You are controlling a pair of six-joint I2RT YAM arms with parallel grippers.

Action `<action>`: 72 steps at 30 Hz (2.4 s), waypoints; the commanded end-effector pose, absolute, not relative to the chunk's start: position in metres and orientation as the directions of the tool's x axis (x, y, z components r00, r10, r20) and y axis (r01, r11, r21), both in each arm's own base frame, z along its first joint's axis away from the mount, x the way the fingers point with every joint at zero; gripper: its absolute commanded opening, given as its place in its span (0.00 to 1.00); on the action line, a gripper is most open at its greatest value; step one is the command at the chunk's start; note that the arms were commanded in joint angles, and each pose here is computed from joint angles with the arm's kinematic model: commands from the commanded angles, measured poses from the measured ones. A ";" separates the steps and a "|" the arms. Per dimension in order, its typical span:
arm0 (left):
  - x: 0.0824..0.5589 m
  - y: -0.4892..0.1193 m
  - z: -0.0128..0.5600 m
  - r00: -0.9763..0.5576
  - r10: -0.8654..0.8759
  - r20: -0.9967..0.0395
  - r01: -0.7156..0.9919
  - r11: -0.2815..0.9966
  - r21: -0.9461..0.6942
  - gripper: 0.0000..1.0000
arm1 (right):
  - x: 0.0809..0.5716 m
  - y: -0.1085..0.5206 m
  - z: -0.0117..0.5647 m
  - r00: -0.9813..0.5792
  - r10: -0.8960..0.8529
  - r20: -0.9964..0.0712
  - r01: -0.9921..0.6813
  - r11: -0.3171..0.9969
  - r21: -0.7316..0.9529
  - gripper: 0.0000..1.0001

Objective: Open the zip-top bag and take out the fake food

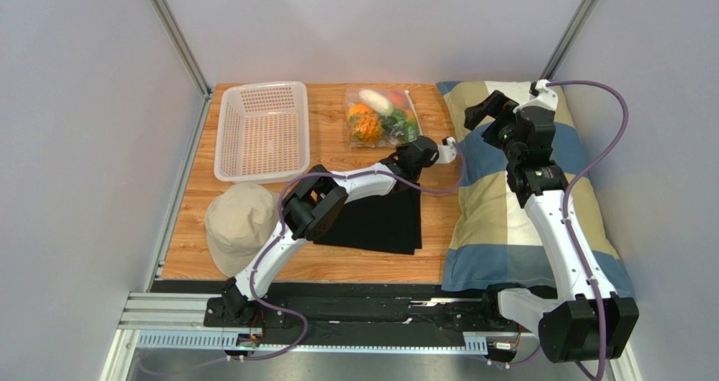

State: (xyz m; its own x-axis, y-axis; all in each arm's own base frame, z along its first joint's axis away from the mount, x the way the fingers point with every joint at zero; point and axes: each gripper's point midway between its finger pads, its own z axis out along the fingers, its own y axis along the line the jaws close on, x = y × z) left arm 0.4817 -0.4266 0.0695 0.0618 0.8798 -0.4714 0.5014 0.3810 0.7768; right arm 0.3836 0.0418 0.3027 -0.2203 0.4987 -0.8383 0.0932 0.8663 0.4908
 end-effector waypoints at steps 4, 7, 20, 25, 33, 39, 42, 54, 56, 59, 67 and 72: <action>0.489 -0.419 0.134 0.060 0.746 -0.664 0.446 0.575 0.686 0.00 | 0.406 0.058 0.290 -0.280 0.505 -0.817 0.051 0.857 0.512 1.00; 0.480 -0.419 0.137 0.068 0.695 -0.716 0.557 0.569 0.605 0.01 | 0.413 0.060 0.282 -0.316 0.499 -0.807 0.073 0.861 0.504 0.99; 0.485 -0.438 0.107 0.018 0.754 -0.657 0.663 0.483 0.572 0.92 | 0.388 0.027 0.306 -0.211 0.467 -0.859 0.161 0.883 0.441 1.00; 0.476 -0.454 0.099 0.027 0.752 -0.659 0.735 0.432 0.523 0.94 | 0.372 0.013 0.323 -0.139 0.471 -0.871 0.178 0.877 0.446 1.00; 0.497 -0.458 0.071 0.009 0.804 -0.595 0.711 0.413 0.569 0.99 | 0.374 0.013 0.320 -0.146 0.462 -0.875 0.169 0.883 0.438 1.00; 0.509 -0.459 0.071 -0.004 0.816 -0.577 0.677 0.427 0.599 0.99 | 0.375 0.018 0.319 -0.150 0.470 -0.870 0.146 0.881 0.450 1.00; 0.513 -0.454 0.066 -0.021 0.833 -0.554 0.661 0.427 0.617 0.77 | 0.375 0.017 0.317 -0.150 0.474 -0.868 0.150 0.878 0.454 1.00; 0.526 -0.427 0.079 -0.065 0.841 -0.537 0.541 0.482 0.689 0.00 | 0.405 0.042 0.288 -0.271 0.503 -0.821 0.089 0.862 0.499 1.00; 0.515 -0.406 0.094 -0.102 0.825 -0.555 0.518 0.520 0.679 0.00 | 0.424 0.051 0.268 -0.338 0.507 -0.793 0.079 0.855 0.513 1.00; 0.496 -0.379 0.139 -0.102 0.730 -0.676 0.471 0.634 0.613 0.00 | 0.453 0.069 0.250 -0.405 0.506 -0.762 0.056 0.845 0.531 1.00; 0.467 -0.304 0.227 -0.098 0.429 -0.898 0.478 0.812 0.335 0.31 | 0.546 0.134 0.216 -0.537 0.486 -0.689 0.020 0.824 0.566 1.00; 0.468 -0.276 0.231 -0.110 0.368 -0.923 0.467 0.839 0.279 0.33 | 0.595 0.177 0.171 -0.639 0.470 -0.609 -0.003 0.790 0.613 1.00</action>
State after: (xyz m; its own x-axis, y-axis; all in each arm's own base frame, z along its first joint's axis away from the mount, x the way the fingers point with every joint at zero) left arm 0.4742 -0.2687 0.2421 -0.1008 0.4664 -0.8788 0.4105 0.8241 0.3903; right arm 0.5754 0.1506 0.1926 -0.5722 0.4658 -0.6750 0.0014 0.8236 0.5672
